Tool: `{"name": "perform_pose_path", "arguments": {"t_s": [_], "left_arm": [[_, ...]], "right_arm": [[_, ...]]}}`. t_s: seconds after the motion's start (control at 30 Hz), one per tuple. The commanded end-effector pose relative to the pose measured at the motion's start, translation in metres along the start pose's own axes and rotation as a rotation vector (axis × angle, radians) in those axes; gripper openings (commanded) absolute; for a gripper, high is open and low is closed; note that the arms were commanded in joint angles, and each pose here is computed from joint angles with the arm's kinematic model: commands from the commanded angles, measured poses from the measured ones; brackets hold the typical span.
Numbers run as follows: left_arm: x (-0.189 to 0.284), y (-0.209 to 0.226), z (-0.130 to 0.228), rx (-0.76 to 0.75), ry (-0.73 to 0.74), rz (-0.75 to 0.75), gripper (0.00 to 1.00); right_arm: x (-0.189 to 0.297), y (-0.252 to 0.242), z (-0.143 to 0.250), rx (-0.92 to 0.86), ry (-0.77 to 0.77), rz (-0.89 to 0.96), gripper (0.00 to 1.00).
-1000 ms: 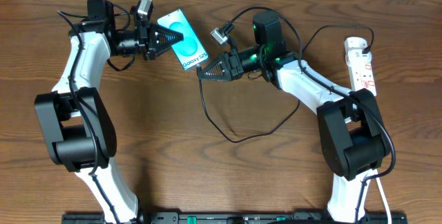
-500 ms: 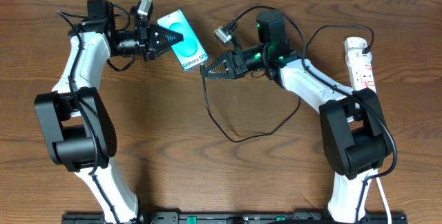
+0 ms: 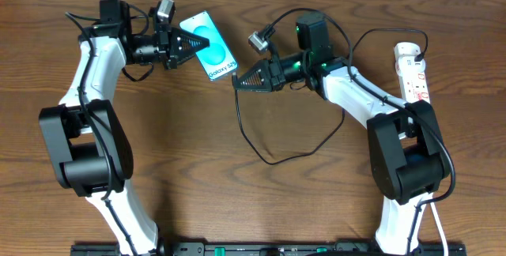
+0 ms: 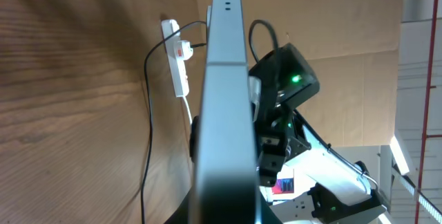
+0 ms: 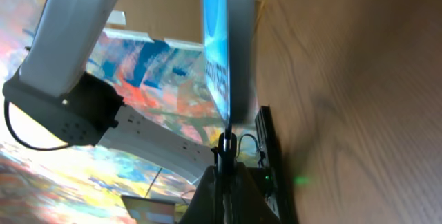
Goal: Plug charger to phone and switch on socket
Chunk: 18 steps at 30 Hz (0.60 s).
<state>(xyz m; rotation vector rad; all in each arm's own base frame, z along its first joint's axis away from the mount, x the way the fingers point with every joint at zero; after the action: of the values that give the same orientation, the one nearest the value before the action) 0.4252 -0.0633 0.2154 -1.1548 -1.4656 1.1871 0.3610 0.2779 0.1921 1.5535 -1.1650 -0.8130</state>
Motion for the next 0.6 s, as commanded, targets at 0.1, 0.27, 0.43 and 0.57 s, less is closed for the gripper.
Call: {"name": "perform_pose_path", "arguments": {"t_s": [0.1,0.27,0.43,0.57], "left_arm": [[0.029,-0.007,-0.010,0.015,-0.064,0.025,0.07],[0.042,-0.005,-0.012,0.021,-0.095,0.021,0.07],[0.043,-0.005,-0.013,0.020,-0.097,0.021,0.07],[0.043,-0.005,-0.013,0.019,-0.097,0.021,0.07]], "right_arm": [[-0.015,-0.016,0.019,0.002,0.022,0.072,0.01],[-0.009,-0.063,0.041,-0.169,-0.006,0.430,0.01],[0.022,-0.102,0.068,-0.334,-0.003,0.838,0.01],[0.052,-0.119,0.083,-0.442,-0.034,1.131,0.01]]}}
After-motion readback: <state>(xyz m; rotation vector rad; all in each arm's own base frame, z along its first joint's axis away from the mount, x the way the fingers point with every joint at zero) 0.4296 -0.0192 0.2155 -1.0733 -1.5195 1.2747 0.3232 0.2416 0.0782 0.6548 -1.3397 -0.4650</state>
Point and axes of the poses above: each gripper's point midway between its finger pads, its own x axis back along the fingers, its own y axis along the line the jaws close on, z = x × y, the point moved 5 cm from there along x, back along the fingers, and after that the axes turned 3 degrees about x, right-handed, at the moved point
